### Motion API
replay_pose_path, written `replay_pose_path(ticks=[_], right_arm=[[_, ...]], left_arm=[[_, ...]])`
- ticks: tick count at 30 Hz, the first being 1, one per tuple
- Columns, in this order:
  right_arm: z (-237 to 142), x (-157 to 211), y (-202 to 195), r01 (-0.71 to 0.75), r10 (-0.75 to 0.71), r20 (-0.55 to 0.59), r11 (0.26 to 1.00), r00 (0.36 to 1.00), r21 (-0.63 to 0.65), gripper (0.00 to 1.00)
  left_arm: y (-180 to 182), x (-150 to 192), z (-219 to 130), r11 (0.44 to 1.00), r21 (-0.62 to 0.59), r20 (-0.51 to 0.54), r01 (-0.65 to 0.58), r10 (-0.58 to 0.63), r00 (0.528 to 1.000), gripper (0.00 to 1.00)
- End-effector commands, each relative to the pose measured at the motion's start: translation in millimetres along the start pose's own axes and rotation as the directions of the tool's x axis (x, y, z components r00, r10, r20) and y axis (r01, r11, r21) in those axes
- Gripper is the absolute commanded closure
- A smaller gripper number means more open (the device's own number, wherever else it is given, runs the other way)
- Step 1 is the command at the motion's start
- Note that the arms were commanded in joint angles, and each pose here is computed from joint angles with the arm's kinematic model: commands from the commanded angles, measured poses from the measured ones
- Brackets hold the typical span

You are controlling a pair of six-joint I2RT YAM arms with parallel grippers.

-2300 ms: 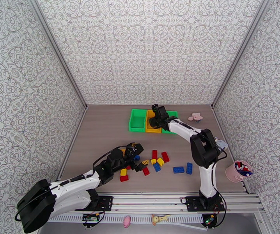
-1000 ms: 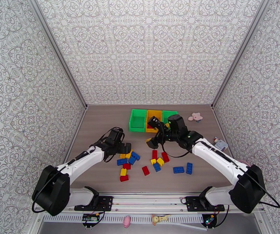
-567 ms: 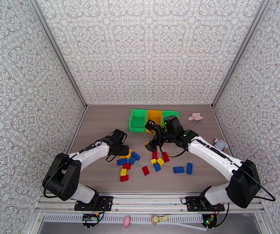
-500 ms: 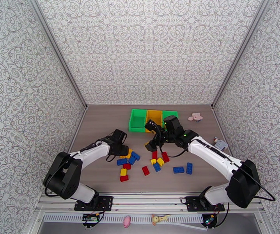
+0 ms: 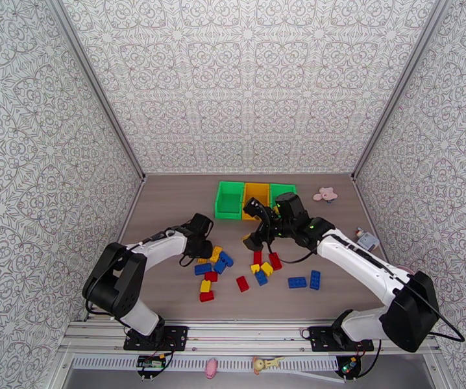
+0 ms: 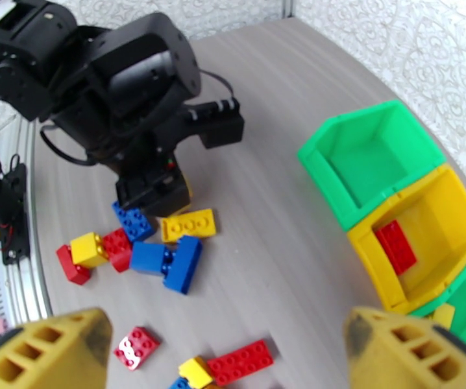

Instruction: Sort the legos into containers by color

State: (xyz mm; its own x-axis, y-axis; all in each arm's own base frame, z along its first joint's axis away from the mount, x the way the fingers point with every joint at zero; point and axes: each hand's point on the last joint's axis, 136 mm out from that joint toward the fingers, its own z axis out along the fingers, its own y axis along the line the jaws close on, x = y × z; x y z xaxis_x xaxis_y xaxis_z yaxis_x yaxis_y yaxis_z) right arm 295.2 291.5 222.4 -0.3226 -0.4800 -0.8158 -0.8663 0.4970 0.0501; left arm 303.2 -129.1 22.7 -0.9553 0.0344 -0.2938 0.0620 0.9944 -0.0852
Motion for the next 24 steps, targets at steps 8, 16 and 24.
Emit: replay_pose_path(ticks=[8,16,24], right_arm=[[-15.9,20.3,6.3,0.057,-0.059,-0.149,0.998,0.987,-0.016,0.00],[-38.2,2.4,5.2,0.060,-0.058,-0.043,0.997,0.997,0.042,0.00],[-40.1,-4.1,-17.1,-0.014,0.004,0.078,0.991,0.997,0.130,0.00]], left_arm=[[-10.6,-26.7,-31.8,0.997,0.079,0.149,0.016,-0.028,0.988,0.73],[-27.9,-66.9,-80.8,0.993,0.115,0.350,-0.023,-0.019,0.936,0.73],[-68.7,-110.2,-139.6,0.965,0.239,0.601,-0.109,-0.059,0.797,0.75]])
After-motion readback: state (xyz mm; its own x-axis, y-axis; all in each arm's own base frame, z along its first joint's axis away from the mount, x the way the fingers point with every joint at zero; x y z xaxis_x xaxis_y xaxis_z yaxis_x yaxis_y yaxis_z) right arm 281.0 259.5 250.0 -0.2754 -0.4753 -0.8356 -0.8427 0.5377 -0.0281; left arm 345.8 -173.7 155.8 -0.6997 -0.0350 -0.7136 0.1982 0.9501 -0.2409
